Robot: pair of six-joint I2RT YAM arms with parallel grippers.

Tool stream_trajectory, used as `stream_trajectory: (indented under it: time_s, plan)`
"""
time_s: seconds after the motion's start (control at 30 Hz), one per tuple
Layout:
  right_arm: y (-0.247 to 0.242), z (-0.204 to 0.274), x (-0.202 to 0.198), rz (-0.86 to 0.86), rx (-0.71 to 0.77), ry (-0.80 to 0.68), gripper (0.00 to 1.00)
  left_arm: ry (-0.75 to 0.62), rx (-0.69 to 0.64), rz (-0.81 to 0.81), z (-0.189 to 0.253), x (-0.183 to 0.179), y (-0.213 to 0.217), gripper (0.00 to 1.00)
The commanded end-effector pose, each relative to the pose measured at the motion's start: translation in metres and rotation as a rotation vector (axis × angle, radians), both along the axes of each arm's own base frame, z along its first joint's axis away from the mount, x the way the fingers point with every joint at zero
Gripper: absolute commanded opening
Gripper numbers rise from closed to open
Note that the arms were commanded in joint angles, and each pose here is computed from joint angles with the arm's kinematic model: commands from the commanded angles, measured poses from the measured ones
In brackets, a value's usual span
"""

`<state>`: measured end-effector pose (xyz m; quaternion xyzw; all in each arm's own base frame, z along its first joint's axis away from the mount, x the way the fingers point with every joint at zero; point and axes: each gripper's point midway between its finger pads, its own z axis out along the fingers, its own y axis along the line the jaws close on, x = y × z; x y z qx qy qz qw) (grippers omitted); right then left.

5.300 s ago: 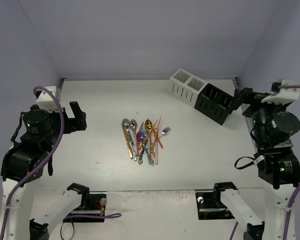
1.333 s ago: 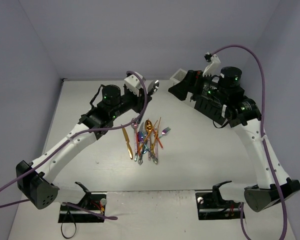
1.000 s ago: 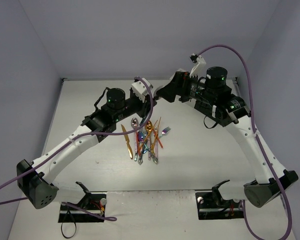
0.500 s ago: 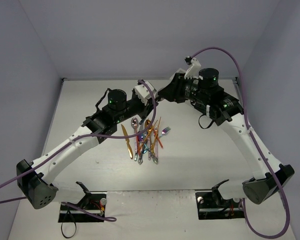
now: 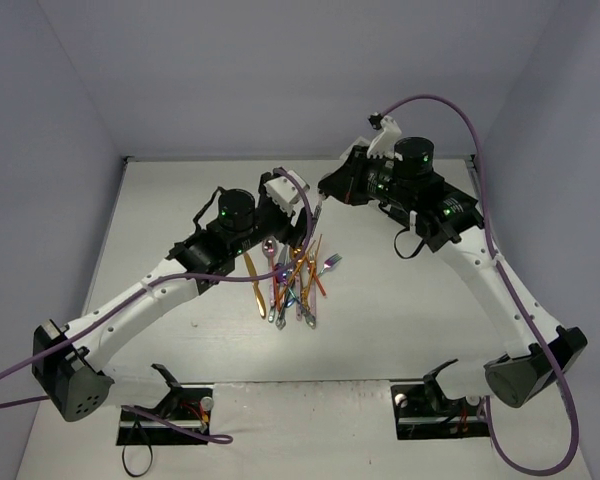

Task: Sort the eating utensils into containers

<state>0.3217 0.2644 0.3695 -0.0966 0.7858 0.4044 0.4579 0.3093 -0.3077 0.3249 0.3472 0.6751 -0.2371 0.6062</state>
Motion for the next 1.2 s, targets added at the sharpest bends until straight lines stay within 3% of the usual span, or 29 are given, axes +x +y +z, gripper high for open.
stream_trajectory:
  time_s: [0.0,0.13,0.23,0.57,0.93,1.17]
  plan:
    - [-0.010,0.041,0.030,-0.076,-0.007,-0.170,0.00,-0.067,-0.078,0.229,0.028,0.015,0.040,0.74]
    - [-0.022,0.047,0.057,-0.138,-0.051,-0.218,0.00,0.036,-0.075,0.370,0.004,0.016,0.066,0.81]
    - [-0.053,0.052,0.104,-0.254,-0.102,-0.258,0.00,0.190,-0.033,0.511,-0.036,0.008,0.099,0.82]
    - [-0.094,0.057,0.198,-0.404,-0.194,-0.360,0.00,0.484,0.005,0.627,-0.116,-0.041,0.135,0.82]
    - [-0.106,0.043,0.258,-0.455,-0.191,-0.454,0.00,0.563,0.006,0.686,-0.137,-0.057,0.148,0.82]
    - [-0.107,0.024,0.285,-0.467,-0.181,-0.440,0.00,0.563,0.032,0.699,-0.141,-0.058,0.152,0.82]
